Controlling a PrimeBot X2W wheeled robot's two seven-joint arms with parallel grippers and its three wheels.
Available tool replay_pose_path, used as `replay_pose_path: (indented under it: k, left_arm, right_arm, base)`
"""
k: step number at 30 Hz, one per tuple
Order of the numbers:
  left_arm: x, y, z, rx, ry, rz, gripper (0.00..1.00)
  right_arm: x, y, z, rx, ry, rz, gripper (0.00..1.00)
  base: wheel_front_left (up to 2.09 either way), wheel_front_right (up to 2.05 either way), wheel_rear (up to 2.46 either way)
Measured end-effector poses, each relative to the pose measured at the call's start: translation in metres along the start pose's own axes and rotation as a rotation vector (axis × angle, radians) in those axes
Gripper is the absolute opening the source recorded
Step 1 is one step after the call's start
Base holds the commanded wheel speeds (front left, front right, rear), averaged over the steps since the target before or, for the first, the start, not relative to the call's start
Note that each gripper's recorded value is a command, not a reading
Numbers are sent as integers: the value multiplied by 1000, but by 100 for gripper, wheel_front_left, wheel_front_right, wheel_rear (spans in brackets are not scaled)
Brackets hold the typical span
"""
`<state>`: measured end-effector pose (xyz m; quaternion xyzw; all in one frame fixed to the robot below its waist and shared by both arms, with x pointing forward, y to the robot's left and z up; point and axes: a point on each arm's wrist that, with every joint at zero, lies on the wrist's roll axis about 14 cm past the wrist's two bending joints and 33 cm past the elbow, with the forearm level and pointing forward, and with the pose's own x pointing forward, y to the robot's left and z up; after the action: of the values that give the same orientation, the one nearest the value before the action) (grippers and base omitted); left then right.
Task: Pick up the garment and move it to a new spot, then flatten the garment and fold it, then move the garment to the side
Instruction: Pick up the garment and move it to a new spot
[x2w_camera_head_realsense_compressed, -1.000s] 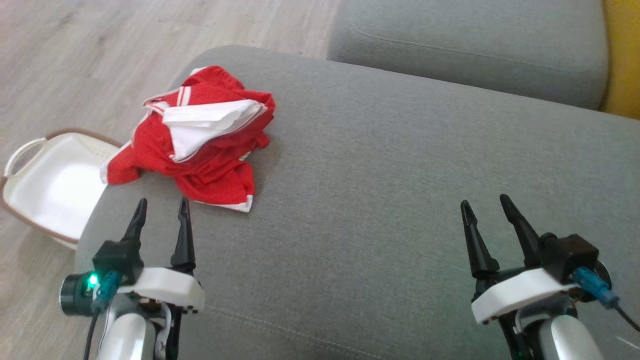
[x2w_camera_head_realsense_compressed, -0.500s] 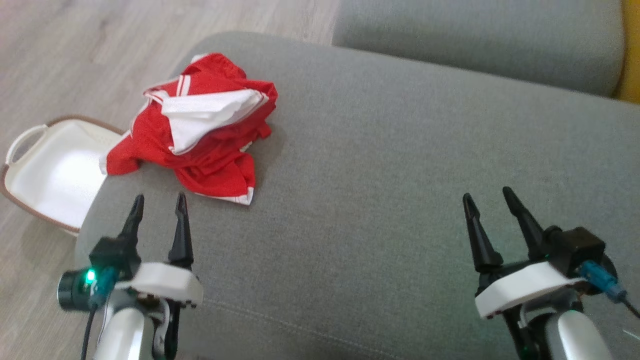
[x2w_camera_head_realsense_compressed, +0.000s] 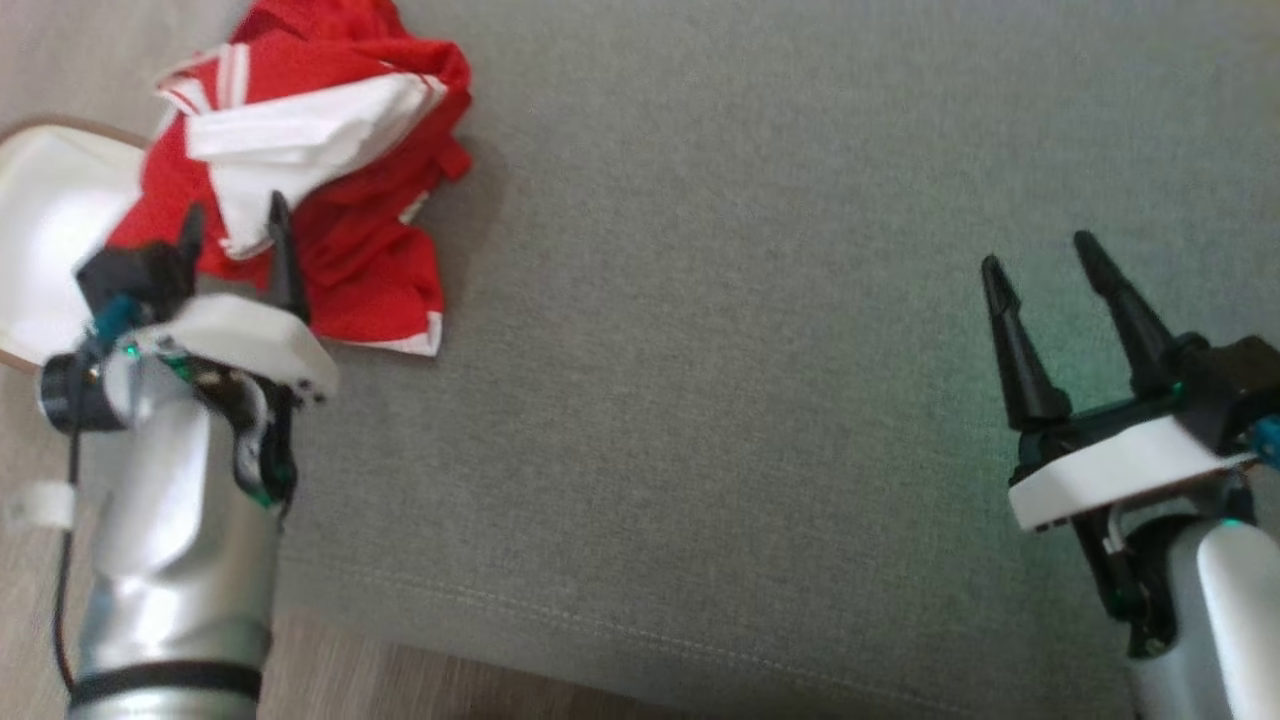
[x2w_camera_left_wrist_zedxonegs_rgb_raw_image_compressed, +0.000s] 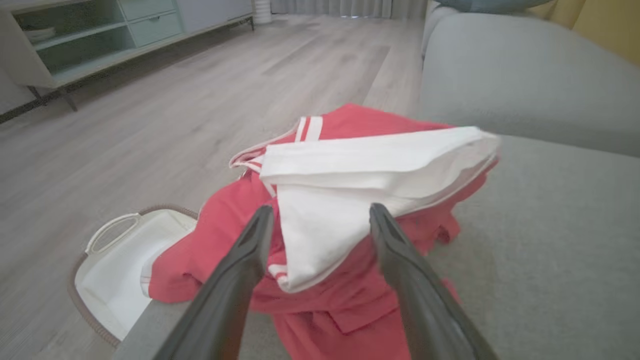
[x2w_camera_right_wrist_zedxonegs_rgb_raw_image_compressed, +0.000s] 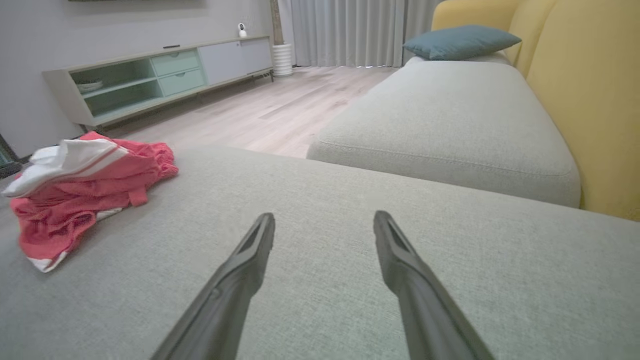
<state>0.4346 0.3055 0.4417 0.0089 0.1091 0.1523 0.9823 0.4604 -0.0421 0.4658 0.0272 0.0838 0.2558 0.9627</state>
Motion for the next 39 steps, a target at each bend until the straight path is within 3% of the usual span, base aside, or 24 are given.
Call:
replay_pose_path:
  k: [11,12,13,14,21,27,34,39]
  left_arm:
    - [35,10,-56,-22,300,45,100]
    - [36,11,-59,-25,325,44,80]
    - [36,11,-60,-30,345,42,30]
    - [37,12,-59,-31,351,40,0]
    - [46,24,-10,25,143,51,0]
    - [42,25,62,41,-97,44,0]
    - [5,15,120,21,-314,-10,0]
    - [-27,-13,144,5,-439,-94,0]
  right_arm:
    - [3,-23,-22,27,45,-46,100]
    - [3,-24,-22,32,44,-49,100]
    - [3,-24,-22,33,44,-51,100]
    - [3,-24,-21,33,43,-51,100]
    - [-2,-26,-8,24,15,-68,100]
    - [-11,-19,16,23,-48,-78,100]
    - [-40,-7,32,24,-88,-97,100]
    - [-63,-7,43,27,-120,-135,100]
  base:
    - [0,0,0]
    - [0,0,0]
    - [0,0,0]
    - [0,0,0]
    - [0,0,0]
    - [0,0,0]
    - [0,0,0]
    - [0,0,0]
